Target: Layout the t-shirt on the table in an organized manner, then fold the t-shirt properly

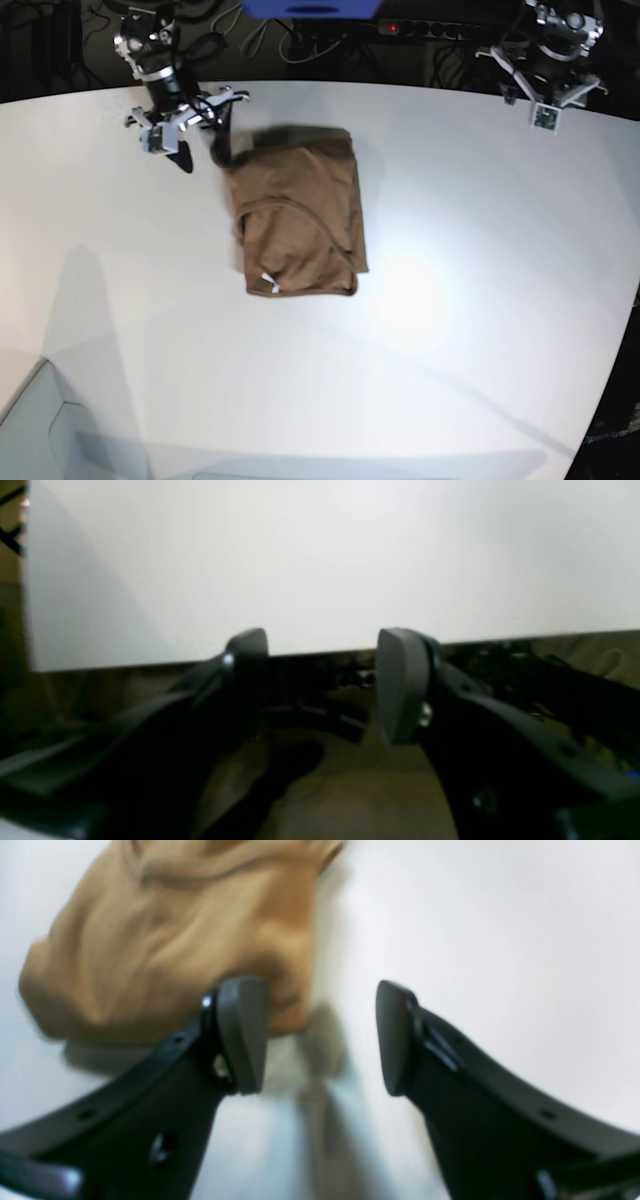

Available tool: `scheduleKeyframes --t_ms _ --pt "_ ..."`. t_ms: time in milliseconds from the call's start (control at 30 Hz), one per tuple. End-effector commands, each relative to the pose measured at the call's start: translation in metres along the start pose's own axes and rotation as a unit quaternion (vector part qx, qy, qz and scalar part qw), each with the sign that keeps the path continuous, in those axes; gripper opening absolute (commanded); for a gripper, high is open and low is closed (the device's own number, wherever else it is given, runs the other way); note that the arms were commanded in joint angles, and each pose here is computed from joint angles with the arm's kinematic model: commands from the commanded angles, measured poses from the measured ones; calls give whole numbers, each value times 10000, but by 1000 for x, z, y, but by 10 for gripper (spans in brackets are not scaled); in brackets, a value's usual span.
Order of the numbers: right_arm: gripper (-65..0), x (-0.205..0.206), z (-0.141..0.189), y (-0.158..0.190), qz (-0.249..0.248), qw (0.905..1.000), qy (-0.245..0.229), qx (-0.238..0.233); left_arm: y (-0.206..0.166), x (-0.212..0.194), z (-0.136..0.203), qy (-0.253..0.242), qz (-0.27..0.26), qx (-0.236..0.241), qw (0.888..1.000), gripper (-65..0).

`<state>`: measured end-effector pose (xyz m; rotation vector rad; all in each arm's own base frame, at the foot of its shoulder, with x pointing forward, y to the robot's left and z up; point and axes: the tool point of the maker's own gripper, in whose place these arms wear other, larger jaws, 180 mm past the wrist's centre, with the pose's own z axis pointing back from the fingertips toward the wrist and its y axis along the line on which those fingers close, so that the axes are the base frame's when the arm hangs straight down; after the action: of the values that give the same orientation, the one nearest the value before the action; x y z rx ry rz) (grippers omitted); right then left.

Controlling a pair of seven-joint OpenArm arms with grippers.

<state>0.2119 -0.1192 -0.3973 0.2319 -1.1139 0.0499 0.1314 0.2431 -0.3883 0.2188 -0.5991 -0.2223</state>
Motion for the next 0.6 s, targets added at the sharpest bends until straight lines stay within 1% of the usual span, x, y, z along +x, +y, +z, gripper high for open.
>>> scheduleKeyframes --t_ms 0,67,133,200,267,300,367,433,533,567 --pt "-303 9 7 2 3 9998 -185 30 0 -1 5 -21 -39 26 10000 -313" --pt "-304 8 18 1 57 9999 -138 -7 -12 -10 9 93 13 -103 9999 -313" --pt "-317 10 28 1 138 9998 -127 -50 -22 -28 16 317 34 -222 9992 -314" --pt "-358 14 43 3 237 9996 -104 -73 -34 -42 22 496 -29 -400 9980 -314" --pt "-414 14 56 5 302 9995 -48 -89 -49 -55 29 670 -93 -626 9957 -318" --pt "-445 15 62 6 257 9996 -53 -85 -57 -61 32 745 -125 -746 9943 -337" --pt "-506 11 75 9 5 10000 -24 -93 -73 -70 37 863 -165 -982 9913 -412" --pt "-562 4 86 10 -233 9997 45 -109 -81 -71 38 873 -179 -1097 9900 -509" --pt "-622 -13 101 8 -370 9986 330 -190 -88 -78 32 957 -108 -1207 9880 -632" --pt "-643 -22 106 8 -428 9979 444 -207 -90 -79 28 964 -68 -1233 9877 -650"
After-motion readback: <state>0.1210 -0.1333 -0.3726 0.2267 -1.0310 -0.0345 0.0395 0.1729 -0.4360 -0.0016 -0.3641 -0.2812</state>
